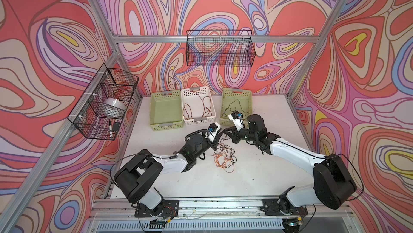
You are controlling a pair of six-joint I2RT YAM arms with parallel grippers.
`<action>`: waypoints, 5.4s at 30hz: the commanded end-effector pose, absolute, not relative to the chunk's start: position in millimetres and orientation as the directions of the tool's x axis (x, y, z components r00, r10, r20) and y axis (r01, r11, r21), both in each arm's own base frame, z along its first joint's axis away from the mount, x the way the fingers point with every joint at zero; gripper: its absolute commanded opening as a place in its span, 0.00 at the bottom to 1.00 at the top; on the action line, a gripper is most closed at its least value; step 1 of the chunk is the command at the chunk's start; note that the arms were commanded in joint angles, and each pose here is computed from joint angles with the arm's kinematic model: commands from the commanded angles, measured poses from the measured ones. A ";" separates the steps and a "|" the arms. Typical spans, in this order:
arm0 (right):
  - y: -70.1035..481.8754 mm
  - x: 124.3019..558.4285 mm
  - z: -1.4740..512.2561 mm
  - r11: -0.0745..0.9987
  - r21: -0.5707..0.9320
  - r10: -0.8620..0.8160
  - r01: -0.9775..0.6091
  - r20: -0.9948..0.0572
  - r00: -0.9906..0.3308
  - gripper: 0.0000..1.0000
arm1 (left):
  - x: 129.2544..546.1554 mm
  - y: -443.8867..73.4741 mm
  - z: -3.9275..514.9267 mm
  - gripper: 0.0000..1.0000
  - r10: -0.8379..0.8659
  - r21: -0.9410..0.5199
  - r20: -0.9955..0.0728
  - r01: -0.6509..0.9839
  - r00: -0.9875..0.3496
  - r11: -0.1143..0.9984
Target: Untangle the cables
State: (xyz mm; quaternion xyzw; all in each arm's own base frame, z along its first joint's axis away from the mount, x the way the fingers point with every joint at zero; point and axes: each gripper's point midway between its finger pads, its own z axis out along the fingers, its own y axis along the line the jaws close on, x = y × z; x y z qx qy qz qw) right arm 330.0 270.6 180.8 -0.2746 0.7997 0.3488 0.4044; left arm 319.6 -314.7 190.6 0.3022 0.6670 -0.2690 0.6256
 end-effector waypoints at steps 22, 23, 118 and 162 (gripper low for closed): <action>247.3 338.2 180.0 0.678 0.258 -0.186 -0.688 -0.846 -0.500 0.33 | 318.2 -311.2 236.3 0.00 0.087 0.067 -0.996 0.746 0.013 0.662; 241.0 340.0 181.8 0.694 0.243 -0.182 -0.678 -0.852 -0.490 0.38 | 317.1 -310.5 242.5 0.00 0.105 0.079 -0.994 0.748 0.012 0.659; 292.7 360.8 192.9 0.678 0.272 0.016 -0.683 -0.934 -0.356 0.00 | 285.1 -292.3 511.1 0.00 -0.019 0.197 -0.959 0.711 0.284 0.675; 270.4 335.5 284.7 0.656 0.031 -0.257 -0.754 -0.930 -0.261 0.00 | 291.5 -314.4 278.2 0.75 0.025 -0.052 -0.997 0.918 -0.067 0.393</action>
